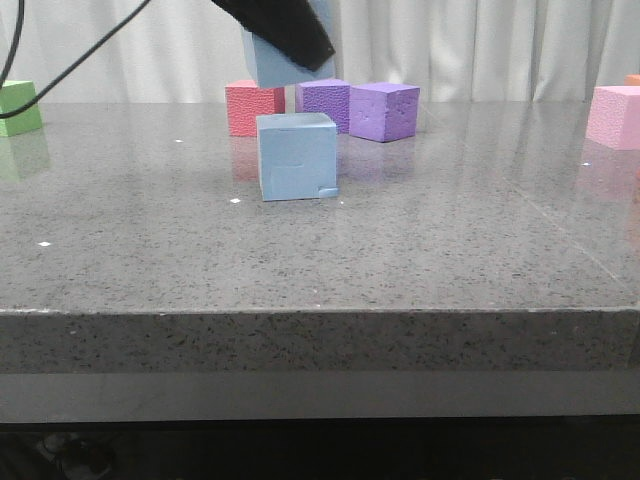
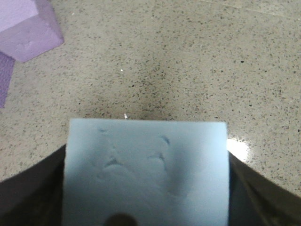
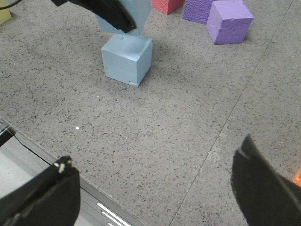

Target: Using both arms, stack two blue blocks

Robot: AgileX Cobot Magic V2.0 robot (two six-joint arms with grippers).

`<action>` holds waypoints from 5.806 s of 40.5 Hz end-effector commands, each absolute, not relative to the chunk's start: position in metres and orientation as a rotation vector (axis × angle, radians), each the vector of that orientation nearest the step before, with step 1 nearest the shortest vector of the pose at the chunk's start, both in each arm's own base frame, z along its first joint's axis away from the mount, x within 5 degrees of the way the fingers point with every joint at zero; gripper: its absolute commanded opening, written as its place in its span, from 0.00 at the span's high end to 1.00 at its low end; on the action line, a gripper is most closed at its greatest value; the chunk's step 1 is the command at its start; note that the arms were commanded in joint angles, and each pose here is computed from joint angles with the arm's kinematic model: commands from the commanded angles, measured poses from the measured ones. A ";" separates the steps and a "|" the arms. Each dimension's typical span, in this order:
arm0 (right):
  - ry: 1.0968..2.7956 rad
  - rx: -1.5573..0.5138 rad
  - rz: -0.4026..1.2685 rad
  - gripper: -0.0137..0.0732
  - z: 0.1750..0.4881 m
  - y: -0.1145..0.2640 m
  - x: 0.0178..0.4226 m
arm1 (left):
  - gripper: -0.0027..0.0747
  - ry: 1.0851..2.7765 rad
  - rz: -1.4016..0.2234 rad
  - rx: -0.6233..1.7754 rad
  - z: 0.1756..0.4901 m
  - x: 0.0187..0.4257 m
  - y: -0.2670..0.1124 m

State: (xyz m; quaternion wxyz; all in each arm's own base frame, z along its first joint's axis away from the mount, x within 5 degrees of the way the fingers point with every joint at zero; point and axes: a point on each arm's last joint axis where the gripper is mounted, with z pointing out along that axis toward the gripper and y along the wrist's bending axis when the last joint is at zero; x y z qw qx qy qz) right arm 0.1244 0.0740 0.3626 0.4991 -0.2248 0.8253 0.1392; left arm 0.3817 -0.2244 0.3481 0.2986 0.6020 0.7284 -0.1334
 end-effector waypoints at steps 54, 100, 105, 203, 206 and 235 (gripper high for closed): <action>1.903 -0.523 0.340 0.09 0.377 0.073 0.125 | 0.23 1.777 -0.390 1.491 0.422 0.343 -0.214; 1.915 -0.523 0.344 0.09 0.376 0.073 0.125 | 0.23 2.116 -0.294 0.645 0.454 0.198 -0.117; 1.911 -0.525 0.339 0.09 0.376 0.073 0.125 | 0.23 2.083 -0.302 0.629 0.431 0.171 -0.101; 2.021 -0.546 0.321 0.92 0.367 0.067 0.115 | 0.99 1.534 -0.079 0.061 0.211 0.053 -0.005; 2.023 -0.546 0.321 0.92 0.367 0.067 0.115 | 0.99 1.519 -0.082 0.062 0.206 0.054 -0.005; 2.023 -0.546 0.321 0.92 0.367 0.067 0.115 | 0.99 1.463 -0.112 0.043 0.204 0.055 -0.005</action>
